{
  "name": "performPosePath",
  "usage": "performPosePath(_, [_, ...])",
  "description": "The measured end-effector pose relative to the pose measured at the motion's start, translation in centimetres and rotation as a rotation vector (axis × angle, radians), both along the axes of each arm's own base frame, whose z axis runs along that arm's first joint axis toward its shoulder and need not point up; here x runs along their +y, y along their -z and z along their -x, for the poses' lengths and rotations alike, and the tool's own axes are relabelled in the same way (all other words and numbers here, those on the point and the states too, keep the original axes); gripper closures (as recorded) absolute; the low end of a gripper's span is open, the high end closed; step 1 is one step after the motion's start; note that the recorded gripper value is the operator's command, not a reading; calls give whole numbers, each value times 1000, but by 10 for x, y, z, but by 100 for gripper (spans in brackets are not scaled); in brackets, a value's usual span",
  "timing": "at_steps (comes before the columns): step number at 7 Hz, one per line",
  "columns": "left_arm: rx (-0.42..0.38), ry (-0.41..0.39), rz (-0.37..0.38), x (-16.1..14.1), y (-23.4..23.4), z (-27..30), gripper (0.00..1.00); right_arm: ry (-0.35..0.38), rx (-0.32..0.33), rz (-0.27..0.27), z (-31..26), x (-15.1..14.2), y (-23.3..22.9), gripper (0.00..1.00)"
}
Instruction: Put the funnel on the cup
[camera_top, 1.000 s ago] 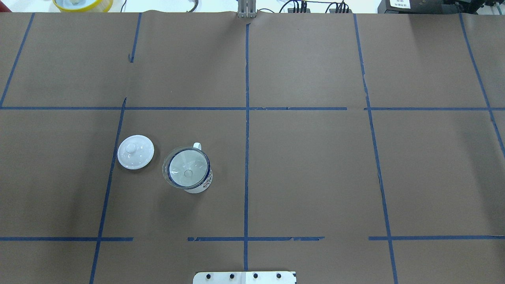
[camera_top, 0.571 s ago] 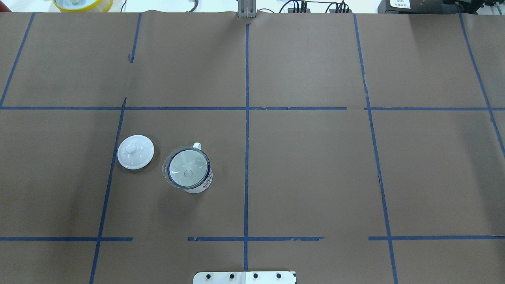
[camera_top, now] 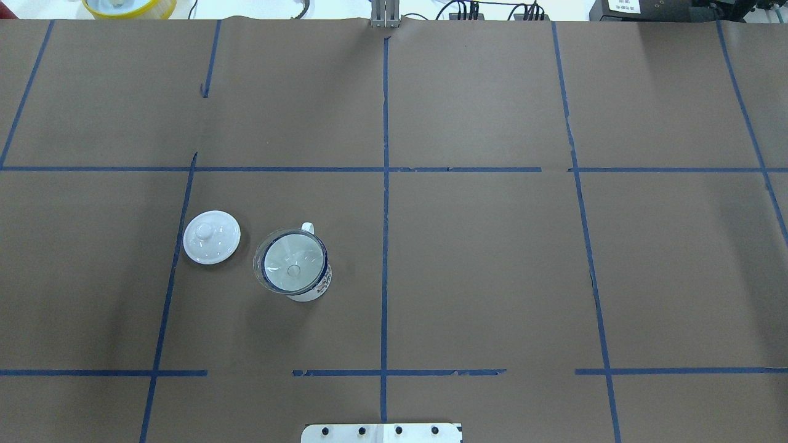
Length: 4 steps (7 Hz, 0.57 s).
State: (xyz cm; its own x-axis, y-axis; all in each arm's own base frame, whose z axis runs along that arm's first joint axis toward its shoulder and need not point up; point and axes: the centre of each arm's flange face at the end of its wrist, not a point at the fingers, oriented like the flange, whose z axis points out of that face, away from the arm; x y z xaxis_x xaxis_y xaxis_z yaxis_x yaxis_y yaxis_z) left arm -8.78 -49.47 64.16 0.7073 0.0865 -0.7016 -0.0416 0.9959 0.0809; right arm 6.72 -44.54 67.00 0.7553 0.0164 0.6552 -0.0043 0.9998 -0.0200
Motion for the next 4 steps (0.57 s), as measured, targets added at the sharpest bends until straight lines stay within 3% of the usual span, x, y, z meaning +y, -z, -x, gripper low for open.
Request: performPosePath(4, [-2, 0, -4, -3, 1, 0, 0, 0, 0, 0, 0, 0, 0, 0])
